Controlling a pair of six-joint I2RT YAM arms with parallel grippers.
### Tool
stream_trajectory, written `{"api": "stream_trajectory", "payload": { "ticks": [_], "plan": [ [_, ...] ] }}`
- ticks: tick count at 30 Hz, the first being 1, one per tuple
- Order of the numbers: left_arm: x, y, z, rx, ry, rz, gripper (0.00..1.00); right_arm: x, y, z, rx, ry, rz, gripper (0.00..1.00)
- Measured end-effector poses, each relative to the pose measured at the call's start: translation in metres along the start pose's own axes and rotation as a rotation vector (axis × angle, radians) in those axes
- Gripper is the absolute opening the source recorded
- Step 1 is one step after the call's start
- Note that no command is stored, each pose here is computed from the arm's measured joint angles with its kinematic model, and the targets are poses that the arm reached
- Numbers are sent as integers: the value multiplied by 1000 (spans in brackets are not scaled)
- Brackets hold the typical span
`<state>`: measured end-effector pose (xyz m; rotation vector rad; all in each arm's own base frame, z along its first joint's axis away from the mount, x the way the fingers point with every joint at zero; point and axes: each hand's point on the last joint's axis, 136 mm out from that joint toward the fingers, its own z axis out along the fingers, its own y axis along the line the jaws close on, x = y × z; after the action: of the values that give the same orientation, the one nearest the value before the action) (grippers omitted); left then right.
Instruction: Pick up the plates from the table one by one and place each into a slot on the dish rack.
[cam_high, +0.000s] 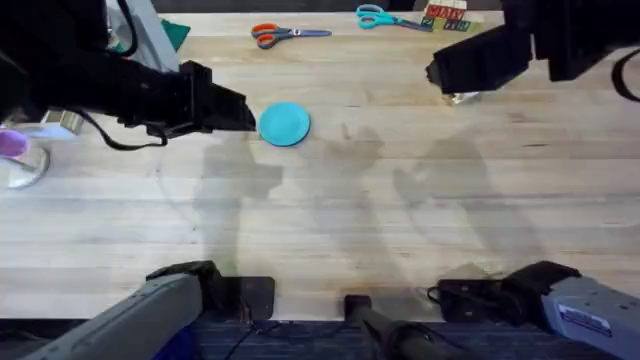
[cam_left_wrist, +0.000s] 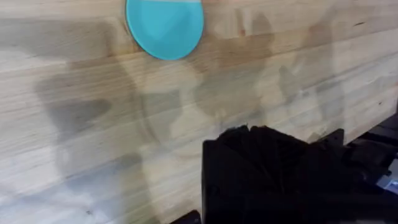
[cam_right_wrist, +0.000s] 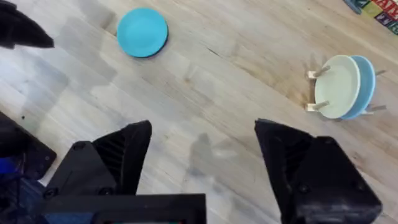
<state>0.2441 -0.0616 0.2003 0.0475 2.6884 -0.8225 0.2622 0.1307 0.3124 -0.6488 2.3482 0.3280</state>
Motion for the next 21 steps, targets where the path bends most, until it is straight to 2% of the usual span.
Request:
{"api": "stream_trajectory", "payload": {
  "ticks": [12, 21],
  "plan": [
    [-24, 24, 35, 42, 46, -42, 40, 0, 0, 0, 0, 0, 0, 996],
    [-34, 40, 59, 60, 77, -68, 41, 0, 0, 0, 0, 0, 3, 996]
  ]
}}
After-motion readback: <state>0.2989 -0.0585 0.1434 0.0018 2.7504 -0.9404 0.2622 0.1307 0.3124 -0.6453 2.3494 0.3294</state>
